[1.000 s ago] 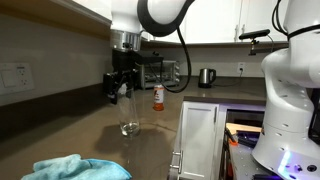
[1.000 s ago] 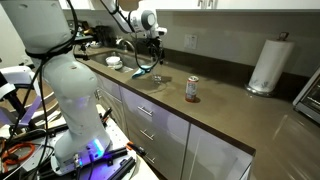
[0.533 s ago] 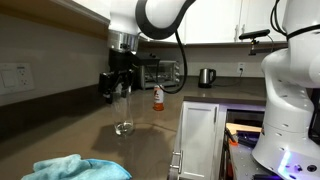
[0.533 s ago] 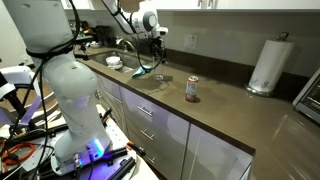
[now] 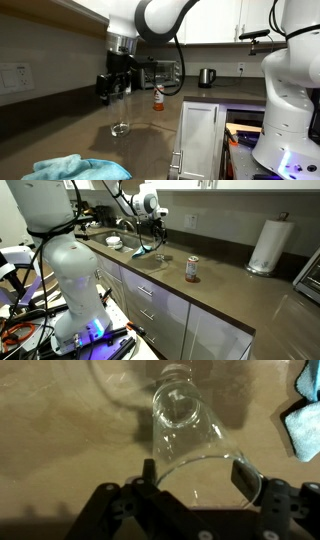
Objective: Slide the glass forward
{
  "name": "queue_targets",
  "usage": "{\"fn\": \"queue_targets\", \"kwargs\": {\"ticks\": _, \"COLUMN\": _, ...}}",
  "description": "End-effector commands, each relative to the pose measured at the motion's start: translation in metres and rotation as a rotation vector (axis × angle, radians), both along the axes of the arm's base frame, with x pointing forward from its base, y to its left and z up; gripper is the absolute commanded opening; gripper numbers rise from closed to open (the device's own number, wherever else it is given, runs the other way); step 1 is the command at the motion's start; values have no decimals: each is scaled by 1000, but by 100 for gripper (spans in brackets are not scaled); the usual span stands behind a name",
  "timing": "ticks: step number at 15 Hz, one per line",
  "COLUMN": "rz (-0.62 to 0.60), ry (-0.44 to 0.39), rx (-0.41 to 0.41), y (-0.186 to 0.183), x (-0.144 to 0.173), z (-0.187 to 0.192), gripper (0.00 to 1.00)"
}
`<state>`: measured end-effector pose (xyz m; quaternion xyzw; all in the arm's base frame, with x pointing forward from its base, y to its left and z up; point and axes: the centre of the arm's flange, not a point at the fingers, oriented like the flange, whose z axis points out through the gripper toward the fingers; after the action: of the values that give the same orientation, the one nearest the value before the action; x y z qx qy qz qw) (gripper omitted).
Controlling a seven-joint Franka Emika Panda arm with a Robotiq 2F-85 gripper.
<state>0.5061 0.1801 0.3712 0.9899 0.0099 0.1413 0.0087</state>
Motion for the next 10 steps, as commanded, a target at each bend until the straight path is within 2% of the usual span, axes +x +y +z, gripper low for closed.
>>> {"fn": "queue_targets", "kwargs": {"ticks": 1, "rz": 30, "ry": -18, "rx": 3, "y": -2, "x": 9, "z": 6, "gripper": 71}}
{"fn": "queue_targets", "kwargs": {"ticks": 2, "rz": 32, "ry": -18, "rx": 3, "y": -2, "x": 9, "z": 6, "gripper": 84}}
{"fn": "queue_targets", "kwargs": {"ticks": 4, "rz": 37, "ry": -19, "rx": 3, "y": -1, "x": 9, "z": 6, "gripper": 90}}
{"fn": "queue_targets", "kwargs": {"ticks": 10, "rz": 42, "ry": -36, "rx": 9, "y": 2, "x": 9, "z": 9, "gripper": 88}}
